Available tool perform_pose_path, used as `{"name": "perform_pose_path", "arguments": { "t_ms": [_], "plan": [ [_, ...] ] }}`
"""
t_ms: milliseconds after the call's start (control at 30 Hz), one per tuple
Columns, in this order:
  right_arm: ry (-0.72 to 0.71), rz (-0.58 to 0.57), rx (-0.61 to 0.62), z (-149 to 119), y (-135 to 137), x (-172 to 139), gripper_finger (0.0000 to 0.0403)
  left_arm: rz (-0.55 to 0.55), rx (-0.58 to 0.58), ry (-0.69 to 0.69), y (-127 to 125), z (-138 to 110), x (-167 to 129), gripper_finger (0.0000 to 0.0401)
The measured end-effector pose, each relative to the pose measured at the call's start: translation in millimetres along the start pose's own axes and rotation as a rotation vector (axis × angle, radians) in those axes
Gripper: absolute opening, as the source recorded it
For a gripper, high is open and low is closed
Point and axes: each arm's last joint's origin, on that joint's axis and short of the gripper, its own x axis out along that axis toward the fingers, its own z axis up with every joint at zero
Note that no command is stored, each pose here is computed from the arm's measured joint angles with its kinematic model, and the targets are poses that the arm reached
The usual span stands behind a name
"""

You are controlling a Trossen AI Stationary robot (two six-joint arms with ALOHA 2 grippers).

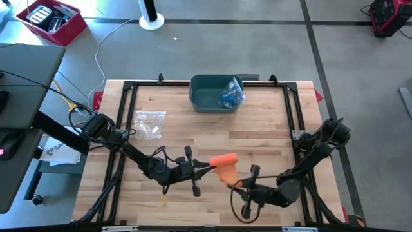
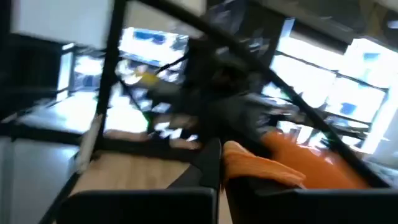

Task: Roll bandage
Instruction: Roll the orange bandage

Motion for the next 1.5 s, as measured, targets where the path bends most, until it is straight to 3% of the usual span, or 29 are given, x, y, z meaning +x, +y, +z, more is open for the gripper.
{"name": "perform_pose_path", "arguments": {
  "t_ms": [200,400,500,733,900,1067,1233,1367,1500],
  "plan": [
    [-0.067,-0.142,0.124,15,-15,1,0.0001,-0.123,-0.017,0.028,-3,-4,0,0.001],
    [-0.13,-0.137,0.267,12,-28,20,0.0001,-0.124,-0.058,0.035,-4,-6,1,0.001],
    [-0.127,-0.146,0.277,8,-34,29,0.0001,-0.122,-0.115,0.045,-3,-7,2,0.001],
    [-0.077,-0.199,0.254,-2,-42,42,0.0,-0.125,-0.105,0.055,-2,-9,2,0.001],
    [0.009,-0.311,0.216,-2,-39,34,0.0,-0.21,-0.101,0.064,-8,-11,-2,0.001],
    [0.008,-0.247,0.162,-2,-32,30,0.002,-0.243,-0.102,0.076,-10,-12,-3,0.001],
    [0.04,-0.208,0.194,-12,-31,37,0.0094,-0.225,-0.12,0.131,-5,-18,2,0.001],
    [0.106,-0.059,0.216,-30,-29,46,0.0148,-0.208,-0.168,0.213,-4,-37,5,0.001],
    [0.229,0.035,0.136,-48,-26,47,0.0165,-0.188,-0.203,0.274,-4,-60,9,0.001]
  ]
}}
